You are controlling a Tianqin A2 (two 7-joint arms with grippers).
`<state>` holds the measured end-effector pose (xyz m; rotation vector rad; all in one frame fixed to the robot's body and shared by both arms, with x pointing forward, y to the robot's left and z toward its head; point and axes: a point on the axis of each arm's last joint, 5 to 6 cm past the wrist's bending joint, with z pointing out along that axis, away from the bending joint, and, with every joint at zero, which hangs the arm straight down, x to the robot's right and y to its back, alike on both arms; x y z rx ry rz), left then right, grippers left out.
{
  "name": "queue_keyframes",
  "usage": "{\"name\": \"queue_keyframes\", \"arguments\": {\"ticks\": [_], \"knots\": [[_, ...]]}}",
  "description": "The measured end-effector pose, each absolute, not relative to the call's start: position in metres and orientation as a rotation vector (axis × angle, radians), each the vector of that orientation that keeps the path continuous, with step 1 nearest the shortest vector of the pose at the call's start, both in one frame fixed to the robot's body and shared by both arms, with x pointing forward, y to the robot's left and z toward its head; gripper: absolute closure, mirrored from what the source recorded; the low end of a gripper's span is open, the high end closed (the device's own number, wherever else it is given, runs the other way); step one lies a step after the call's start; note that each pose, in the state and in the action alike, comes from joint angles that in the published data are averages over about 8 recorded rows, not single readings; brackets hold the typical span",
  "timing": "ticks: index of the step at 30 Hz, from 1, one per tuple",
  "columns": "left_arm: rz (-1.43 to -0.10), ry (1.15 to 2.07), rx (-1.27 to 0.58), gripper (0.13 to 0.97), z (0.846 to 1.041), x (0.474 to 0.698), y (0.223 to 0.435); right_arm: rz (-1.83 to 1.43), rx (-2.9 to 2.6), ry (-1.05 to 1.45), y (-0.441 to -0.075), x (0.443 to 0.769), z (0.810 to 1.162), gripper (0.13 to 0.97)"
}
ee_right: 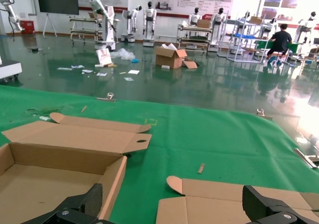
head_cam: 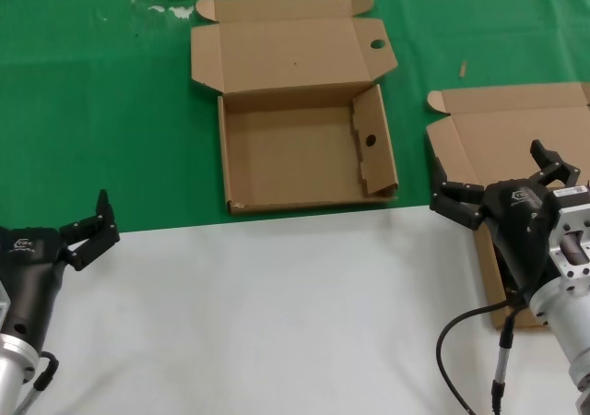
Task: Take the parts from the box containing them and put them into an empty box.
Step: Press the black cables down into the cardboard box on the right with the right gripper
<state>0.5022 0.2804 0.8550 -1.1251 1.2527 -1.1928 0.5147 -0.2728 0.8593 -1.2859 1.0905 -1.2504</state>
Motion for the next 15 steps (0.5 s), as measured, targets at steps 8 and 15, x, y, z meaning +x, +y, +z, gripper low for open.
{"name": "queue_keyframes", "arguments": {"ticks": [8,15], "knots": [[-1.193,1.253,-1.125,0.132,0.8550,0.5022,0.2804,-1.250,-1.286,1.090,-0.2728,0.5147,0.8593,0.130],[-1.193,1.253,-1.125,0.132,0.8550,0.5022,0.2804,-1.266,-1.302,1.081,-0.2755,0.5140,0.8593,0.130]]}}
